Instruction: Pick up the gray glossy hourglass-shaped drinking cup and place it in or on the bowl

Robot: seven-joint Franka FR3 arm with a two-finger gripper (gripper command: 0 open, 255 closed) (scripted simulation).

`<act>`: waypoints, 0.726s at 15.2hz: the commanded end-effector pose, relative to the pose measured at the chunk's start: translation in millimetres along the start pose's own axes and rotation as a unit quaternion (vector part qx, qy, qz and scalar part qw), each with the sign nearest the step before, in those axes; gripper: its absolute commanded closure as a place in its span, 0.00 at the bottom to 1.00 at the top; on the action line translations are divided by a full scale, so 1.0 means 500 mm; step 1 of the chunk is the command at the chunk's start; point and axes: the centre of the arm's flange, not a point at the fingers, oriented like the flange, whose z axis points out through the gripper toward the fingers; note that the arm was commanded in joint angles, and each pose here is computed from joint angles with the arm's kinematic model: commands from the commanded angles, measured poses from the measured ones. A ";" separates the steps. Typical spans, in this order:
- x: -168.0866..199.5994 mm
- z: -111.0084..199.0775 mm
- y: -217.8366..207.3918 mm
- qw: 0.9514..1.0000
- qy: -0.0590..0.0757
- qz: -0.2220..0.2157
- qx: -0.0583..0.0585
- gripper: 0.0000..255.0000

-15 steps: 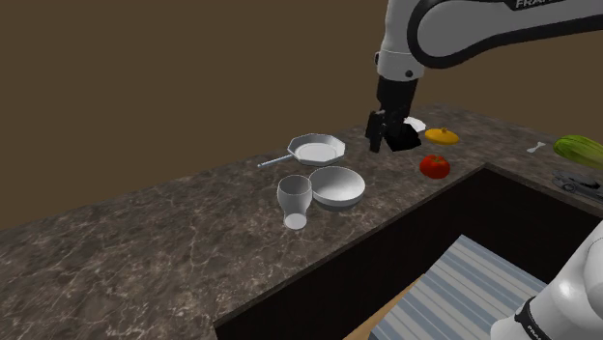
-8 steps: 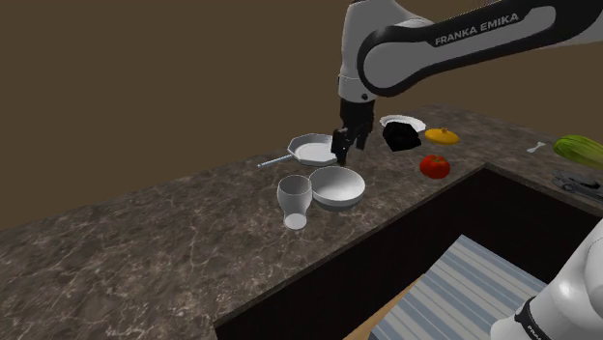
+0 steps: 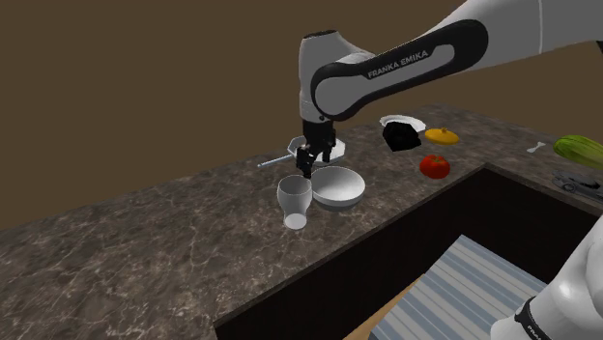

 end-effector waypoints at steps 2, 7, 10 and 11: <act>0.061 0.043 -0.034 1.000 -0.001 -0.012 0.004 0.00; 0.061 0.085 -0.034 1.000 -0.001 -0.012 0.004 0.00; 0.061 0.123 -0.034 1.000 -0.001 -0.012 0.004 0.00; 0.061 0.123 -0.034 1.000 -0.001 -0.012 0.004 0.00</act>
